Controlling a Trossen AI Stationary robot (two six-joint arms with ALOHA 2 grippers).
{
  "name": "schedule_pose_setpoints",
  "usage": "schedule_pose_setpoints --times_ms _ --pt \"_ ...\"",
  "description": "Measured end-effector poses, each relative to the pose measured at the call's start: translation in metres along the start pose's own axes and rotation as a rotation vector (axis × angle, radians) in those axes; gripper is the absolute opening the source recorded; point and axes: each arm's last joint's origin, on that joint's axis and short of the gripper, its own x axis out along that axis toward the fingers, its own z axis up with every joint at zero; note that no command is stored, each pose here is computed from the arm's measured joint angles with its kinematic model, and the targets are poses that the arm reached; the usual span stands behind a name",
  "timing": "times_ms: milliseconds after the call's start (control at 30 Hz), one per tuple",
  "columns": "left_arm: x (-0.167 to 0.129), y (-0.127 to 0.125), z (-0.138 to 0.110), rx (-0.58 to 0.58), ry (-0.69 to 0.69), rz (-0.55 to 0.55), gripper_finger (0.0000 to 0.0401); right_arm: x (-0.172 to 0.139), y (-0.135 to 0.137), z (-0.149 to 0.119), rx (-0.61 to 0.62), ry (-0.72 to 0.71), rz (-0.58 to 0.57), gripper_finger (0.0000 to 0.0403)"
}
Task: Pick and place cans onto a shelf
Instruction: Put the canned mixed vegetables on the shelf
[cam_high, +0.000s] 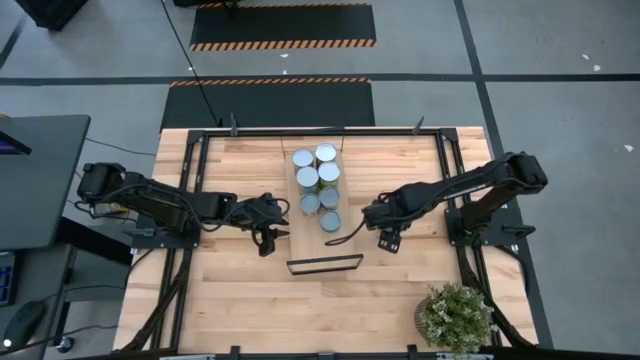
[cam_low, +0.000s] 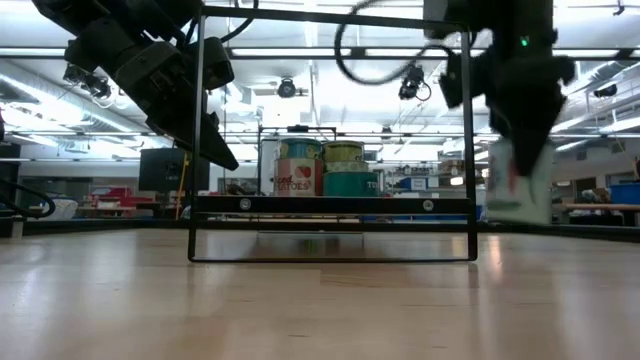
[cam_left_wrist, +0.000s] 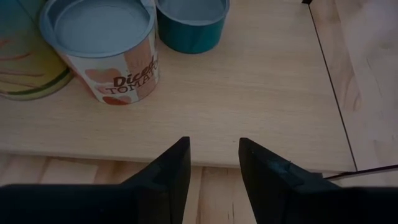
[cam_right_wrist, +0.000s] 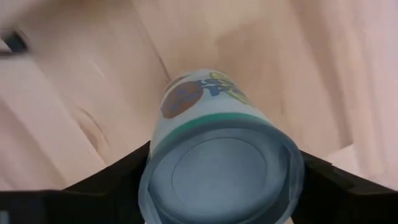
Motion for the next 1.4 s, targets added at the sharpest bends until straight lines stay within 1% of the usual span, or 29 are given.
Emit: schedule_pose_setpoints --times_ms 100,233,333,400,467,600,700,833,900,1000,1200,1400 --pt "0.000 0.000 0.000 -0.006 -0.001 0.000 0.0142 -0.017 -0.003 0.003 0.016 -0.085 0.016 0.0301" --pt "0.000 0.000 0.000 -0.010 -0.001 0.000 0.0142 -0.040 -0.002 0.013 0.034 -0.237 0.122 0.0303" --pt "0.000 0.000 0.000 -0.012 -0.006 0.000 0.0142 -0.050 0.007 0.024 -0.011 -0.320 0.177 0.0302" --pt "0.000 0.000 0.001 -0.012 -0.008 -0.001 0.0142 -0.054 0.014 0.033 -0.046 -0.340 0.183 0.0302" --pt "0.000 0.000 0.001 -0.015 -0.011 -0.001 0.0142 -0.053 0.021 0.043 -0.087 -0.334 0.183 0.0302" --pt "0.000 0.000 0.001 -0.015 -0.011 -0.002 0.0142 -0.061 0.035 0.065 -0.158 -0.340 0.233 0.0302" --pt "0.000 0.000 0.001 -0.015 -0.011 -0.002 0.0142 -0.068 0.039 0.078 -0.178 -0.322 0.245 0.0302" --pt "0.000 0.000 0.001 -0.014 -0.007 0.000 0.0142 -0.073 0.043 0.092 -0.176 -0.287 0.233 0.0303" --pt "0.000 0.000 0.000 -0.014 -0.004 0.000 0.0142 -0.073 0.044 0.099 -0.159 -0.259 0.252 0.0303" --pt "0.000 0.000 0.000 -0.022 -0.003 0.000 0.0142 -0.069 0.045 0.107 -0.132 -0.185 0.319 0.0303" --pt "0.000 0.000 0.000 -0.104 -0.002 0.001 0.0142 -0.053 0.050 0.115 -0.062 -0.053 0.353 0.0303" --pt "0.000 0.002 0.001 -0.106 -0.013 0.026 0.0142 -0.052 0.052 0.119 0.061 -0.033 0.359 0.0303"
